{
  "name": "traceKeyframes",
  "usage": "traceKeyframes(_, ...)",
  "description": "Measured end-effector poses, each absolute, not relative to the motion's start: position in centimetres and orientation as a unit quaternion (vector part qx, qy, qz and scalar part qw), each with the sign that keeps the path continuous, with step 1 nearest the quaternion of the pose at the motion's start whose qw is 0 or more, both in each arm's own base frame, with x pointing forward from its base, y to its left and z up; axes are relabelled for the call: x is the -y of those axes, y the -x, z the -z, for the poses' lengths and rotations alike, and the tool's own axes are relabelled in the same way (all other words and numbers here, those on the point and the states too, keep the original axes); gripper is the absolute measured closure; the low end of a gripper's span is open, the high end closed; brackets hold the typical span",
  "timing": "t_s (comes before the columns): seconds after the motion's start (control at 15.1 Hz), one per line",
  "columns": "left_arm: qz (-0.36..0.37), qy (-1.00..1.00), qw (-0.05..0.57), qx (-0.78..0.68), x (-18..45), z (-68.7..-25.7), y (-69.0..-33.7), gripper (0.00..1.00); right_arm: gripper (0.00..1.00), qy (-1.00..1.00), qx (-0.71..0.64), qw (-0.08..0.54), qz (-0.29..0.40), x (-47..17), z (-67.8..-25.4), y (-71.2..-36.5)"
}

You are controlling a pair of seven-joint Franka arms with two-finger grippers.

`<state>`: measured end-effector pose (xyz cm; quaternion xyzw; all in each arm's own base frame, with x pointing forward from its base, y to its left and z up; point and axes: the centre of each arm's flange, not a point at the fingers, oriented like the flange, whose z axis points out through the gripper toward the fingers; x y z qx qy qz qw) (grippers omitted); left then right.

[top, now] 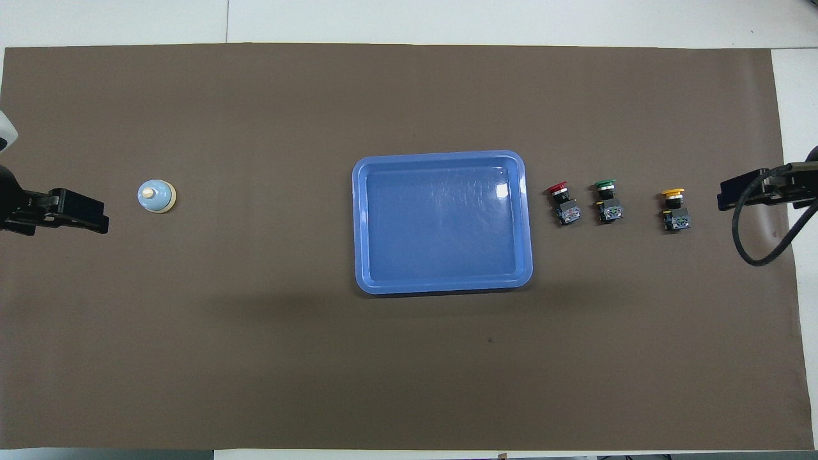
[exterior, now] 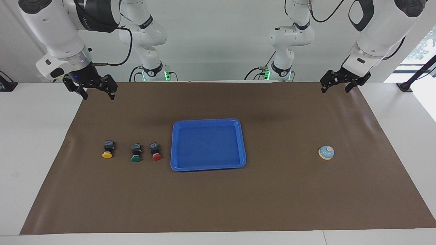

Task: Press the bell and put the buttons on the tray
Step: 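Move the left gripper toward the white bell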

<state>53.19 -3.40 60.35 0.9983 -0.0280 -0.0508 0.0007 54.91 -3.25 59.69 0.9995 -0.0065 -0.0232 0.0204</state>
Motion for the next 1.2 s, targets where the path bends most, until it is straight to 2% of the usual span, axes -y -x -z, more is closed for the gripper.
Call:
traceKeyframes(0.8,0.035,-0.999,0.001,0.026,3.2,-60.4,-53.6,0.00,0.00,-1.000,0.006,0.020,0.023,3.2,-59.7,-54.9)
traceKeyframes(1.06,0.021,-0.999,0.002,0.024,3.0,-58.5,-54.7,0.00,0.00,-1.000,0.006,0.020,0.023,3.2,-59.7,-54.9)
traceKeyframes(1.2,0.023,-1.000,0.002,0.014,2.0,-56.4,-55.8,0.20,0.00,-1.000,0.006,0.020,0.023,3.2,-59.7,-54.9)
